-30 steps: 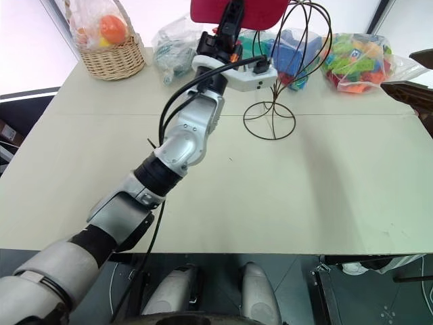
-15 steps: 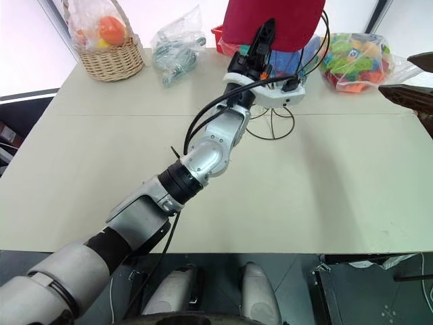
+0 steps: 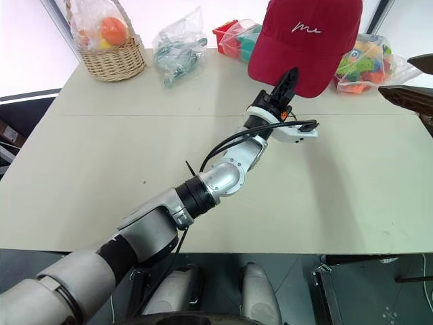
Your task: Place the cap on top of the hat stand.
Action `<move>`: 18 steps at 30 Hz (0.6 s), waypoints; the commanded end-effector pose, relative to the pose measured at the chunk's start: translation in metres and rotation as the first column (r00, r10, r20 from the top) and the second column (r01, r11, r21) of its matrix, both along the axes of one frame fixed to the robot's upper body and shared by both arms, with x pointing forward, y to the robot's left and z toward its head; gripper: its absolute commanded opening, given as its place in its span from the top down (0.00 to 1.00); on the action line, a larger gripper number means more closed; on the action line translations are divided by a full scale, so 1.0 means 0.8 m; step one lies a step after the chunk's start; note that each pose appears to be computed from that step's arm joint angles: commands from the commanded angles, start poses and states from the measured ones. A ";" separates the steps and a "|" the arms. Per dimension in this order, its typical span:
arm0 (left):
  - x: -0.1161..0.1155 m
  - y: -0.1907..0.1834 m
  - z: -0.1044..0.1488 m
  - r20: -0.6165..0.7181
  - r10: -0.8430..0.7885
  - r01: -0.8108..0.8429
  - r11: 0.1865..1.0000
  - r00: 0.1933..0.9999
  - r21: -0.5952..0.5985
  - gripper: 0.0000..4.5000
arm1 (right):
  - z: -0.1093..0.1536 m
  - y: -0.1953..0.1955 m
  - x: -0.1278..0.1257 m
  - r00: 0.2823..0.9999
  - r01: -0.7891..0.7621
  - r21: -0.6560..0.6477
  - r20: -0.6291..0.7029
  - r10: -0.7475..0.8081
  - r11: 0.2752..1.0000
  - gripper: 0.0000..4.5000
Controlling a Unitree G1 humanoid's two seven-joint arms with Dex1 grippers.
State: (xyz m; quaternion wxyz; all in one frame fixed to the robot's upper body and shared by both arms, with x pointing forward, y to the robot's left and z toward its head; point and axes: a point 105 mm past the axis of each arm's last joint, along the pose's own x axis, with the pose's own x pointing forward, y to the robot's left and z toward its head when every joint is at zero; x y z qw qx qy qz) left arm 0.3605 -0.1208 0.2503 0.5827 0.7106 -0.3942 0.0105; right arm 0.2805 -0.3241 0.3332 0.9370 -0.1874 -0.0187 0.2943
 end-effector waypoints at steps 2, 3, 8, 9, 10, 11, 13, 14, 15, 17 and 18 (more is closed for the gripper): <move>-0.004 -0.006 0.001 -0.023 -0.008 0.008 1.000 1.000 -0.001 0.99 | 0.020 0.003 -0.011 0.998 -0.004 -0.005 0.063 0.004 1.000 0.00; -0.005 -0.008 -0.002 -0.033 -0.014 0.014 1.000 0.999 0.003 0.99 | 0.019 0.003 -0.011 0.998 -0.003 -0.004 0.062 0.003 1.000 0.00; -0.014 -0.015 -0.005 -0.057 -0.051 0.050 0.999 0.997 -0.005 0.99 | 0.018 0.004 -0.011 0.998 -0.001 -0.003 0.061 0.001 1.000 0.00; -0.015 -0.015 -0.007 -0.075 -0.055 0.054 0.998 0.996 -0.012 0.99 | 0.018 0.005 -0.011 0.998 -0.001 -0.003 0.060 0.001 1.000 0.00; -0.015 -0.015 -0.008 -0.092 -0.057 0.056 0.998 0.994 -0.018 0.99 | 0.018 0.005 -0.011 0.998 0.000 -0.004 0.059 0.000 1.000 0.00; -0.016 -0.014 -0.010 -0.121 -0.063 0.059 0.998 0.991 -0.036 0.99 | 0.018 0.004 -0.012 0.998 0.000 -0.005 0.058 0.000 1.000 0.00; -0.018 -0.012 -0.008 -0.144 -0.077 0.067 0.995 0.987 -0.075 0.99 | 0.018 0.005 -0.014 0.998 0.001 -0.006 0.055 0.000 1.000 0.00; -0.019 -0.010 -0.004 -0.146 -0.086 0.072 0.992 0.985 -0.099 0.99 | 0.018 0.005 -0.014 0.999 0.001 -0.006 0.055 -0.001 1.000 0.00; -0.020 -0.009 0.000 -0.145 -0.092 0.076 0.991 0.985 -0.112 0.99 | 0.017 0.005 -0.014 0.999 0.002 -0.006 0.054 -0.001 1.000 0.00; -0.021 -0.007 0.005 -0.138 -0.097 0.078 0.988 0.986 -0.133 0.99 | 0.016 0.005 -0.013 0.999 0.003 -0.005 0.052 -0.003 1.000 0.00; -0.021 -0.006 0.006 -0.144 -0.101 0.080 0.986 0.984 -0.146 0.99 | 0.016 0.005 -0.013 0.999 0.003 -0.004 0.051 -0.003 1.000 0.00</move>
